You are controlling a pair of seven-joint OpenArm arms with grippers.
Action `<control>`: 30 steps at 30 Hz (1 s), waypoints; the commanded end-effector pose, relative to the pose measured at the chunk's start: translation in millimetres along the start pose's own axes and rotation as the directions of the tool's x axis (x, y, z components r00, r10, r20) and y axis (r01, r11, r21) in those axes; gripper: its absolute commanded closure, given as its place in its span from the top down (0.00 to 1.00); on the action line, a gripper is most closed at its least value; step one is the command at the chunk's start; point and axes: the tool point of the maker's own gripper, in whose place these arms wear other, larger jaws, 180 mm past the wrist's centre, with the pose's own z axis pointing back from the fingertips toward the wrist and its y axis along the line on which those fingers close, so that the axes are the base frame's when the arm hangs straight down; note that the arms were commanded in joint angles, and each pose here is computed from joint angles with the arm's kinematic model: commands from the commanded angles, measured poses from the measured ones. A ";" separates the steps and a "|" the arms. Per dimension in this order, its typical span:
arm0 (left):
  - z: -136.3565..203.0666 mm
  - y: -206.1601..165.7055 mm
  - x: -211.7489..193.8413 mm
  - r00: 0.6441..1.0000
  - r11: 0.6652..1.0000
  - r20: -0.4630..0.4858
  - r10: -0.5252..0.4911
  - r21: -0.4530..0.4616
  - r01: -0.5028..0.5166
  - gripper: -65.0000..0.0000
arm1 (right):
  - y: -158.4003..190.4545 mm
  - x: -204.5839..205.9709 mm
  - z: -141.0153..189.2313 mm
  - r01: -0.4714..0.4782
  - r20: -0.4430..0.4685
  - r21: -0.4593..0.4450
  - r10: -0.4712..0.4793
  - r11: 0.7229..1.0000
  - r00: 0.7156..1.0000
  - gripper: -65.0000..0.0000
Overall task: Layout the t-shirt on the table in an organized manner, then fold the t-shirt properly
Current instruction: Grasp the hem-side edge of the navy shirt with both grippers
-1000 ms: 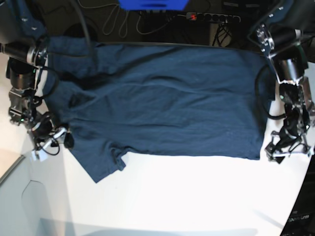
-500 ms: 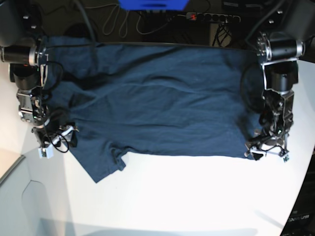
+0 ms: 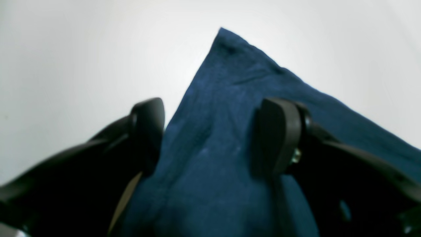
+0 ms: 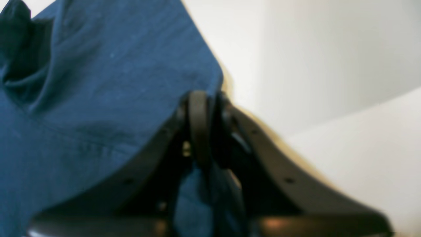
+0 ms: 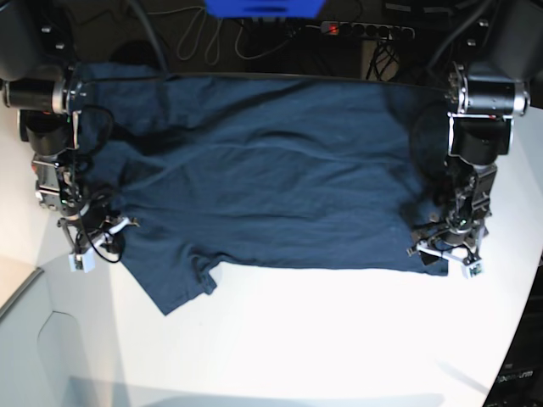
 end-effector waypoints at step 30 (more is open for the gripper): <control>46.6 -5.4 44.9 0.975 0.985 0.186 0.124 -0.142 -0.098 0.00 | 10.5 41.3 53.5 -0.091 0.226 -0.029 0.095 0.995 0.969 0.00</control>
